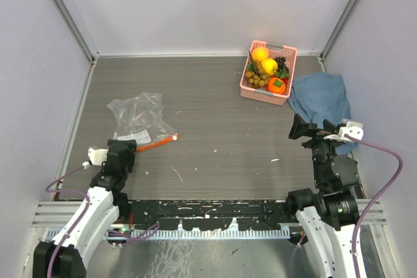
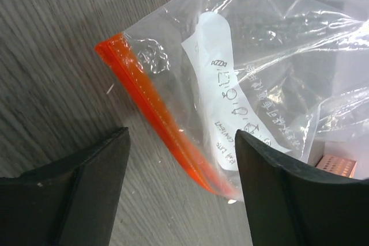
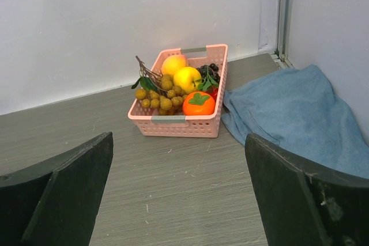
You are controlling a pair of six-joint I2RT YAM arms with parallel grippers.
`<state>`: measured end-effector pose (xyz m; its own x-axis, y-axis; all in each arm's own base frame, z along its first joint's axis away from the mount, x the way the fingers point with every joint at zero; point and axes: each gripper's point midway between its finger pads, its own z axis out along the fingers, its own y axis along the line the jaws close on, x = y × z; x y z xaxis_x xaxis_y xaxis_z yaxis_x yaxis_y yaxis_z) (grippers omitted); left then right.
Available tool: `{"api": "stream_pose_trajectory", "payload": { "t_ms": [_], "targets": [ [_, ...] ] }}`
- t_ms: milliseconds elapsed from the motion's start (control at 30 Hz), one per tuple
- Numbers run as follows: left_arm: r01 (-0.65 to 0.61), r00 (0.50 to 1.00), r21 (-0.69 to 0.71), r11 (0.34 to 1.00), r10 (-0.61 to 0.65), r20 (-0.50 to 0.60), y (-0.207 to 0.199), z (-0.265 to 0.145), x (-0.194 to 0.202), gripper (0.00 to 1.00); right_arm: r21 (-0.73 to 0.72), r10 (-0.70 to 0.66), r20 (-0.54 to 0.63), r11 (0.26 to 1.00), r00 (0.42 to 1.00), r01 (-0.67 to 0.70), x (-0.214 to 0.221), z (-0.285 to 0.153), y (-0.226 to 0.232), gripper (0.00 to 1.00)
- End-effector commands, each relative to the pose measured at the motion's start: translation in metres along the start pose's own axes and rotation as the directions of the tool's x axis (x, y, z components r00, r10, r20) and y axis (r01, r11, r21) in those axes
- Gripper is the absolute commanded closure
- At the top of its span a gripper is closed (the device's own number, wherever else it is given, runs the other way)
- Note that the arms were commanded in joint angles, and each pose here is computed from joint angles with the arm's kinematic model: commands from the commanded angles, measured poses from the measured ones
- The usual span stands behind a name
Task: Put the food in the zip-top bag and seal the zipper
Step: Pick up the zipper food storage bag at the center of the board.
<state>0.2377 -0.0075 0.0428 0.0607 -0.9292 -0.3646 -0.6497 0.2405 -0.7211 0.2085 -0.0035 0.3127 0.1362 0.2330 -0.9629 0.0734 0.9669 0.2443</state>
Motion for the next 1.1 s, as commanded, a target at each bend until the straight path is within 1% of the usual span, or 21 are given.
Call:
{"api": "stream_pose_trajectory", "payload": {
  "t_ms": [0,167,300,400,467,633,733,833,967,1067],
  "targets": [
    [0.095,0.993,0.080,0.992,-0.100,0.068,-0.020,0.011,-0.010,0.31,-0.043,0.012,0.043,0.999,0.999,-0.010,-0.013,0.001,0.009,0.00],
    [0.069,0.994,0.078,0.995,-0.075,0.085,-0.022,0.016,-0.011,0.58,-0.061,0.010,0.033,0.998,0.999,-0.008,-0.011,0.002,0.013,0.00],
    [0.035,0.996,0.101,0.994,-0.044,0.084,-0.031,0.012,-0.013,0.86,-0.109,0.010,0.008,0.994,1.000,-0.009,-0.007,0.003,0.022,0.00],
    [0.016,0.995,0.072,0.997,-0.023,0.095,-0.026,0.007,-0.017,1.00,-0.137,0.014,-0.005,0.990,1.000,-0.014,-0.008,0.003,0.028,0.00],
    [0.001,0.995,0.056,0.998,-0.006,0.096,-0.024,0.003,-0.020,1.00,-0.157,0.015,-0.022,0.987,1.000,-0.019,-0.007,0.004,0.033,0.00],
    [-0.076,0.995,0.086,0.993,0.070,0.068,-0.034,-0.012,-0.021,1.00,-0.207,0.029,-0.115,0.977,0.993,-0.052,0.009,0.010,0.046,0.00],
    [-0.135,0.991,0.125,0.983,0.132,0.029,-0.046,-0.024,-0.018,1.00,-0.279,0.018,-0.202,0.957,0.979,-0.076,0.028,0.014,0.062,0.00],
    [-0.168,0.985,0.144,0.975,0.173,-0.025,-0.057,-0.041,-0.015,1.00,-0.386,-0.028,-0.309,0.917,0.951,-0.099,0.046,0.016,0.085,0.00],
    [-0.271,0.952,0.207,0.940,0.293,-0.083,-0.082,-0.063,-0.012,1.00,-0.477,-0.076,-0.397,0.868,0.915,-0.135,0.064,0.021,0.105,0.00],
    [-0.361,0.903,0.252,0.898,0.404,-0.145,-0.094,-0.076,-0.003,1.00,-0.515,-0.094,-0.433,0.842,0.896,-0.160,0.076,0.024,0.114,0.00]
  ]
}}
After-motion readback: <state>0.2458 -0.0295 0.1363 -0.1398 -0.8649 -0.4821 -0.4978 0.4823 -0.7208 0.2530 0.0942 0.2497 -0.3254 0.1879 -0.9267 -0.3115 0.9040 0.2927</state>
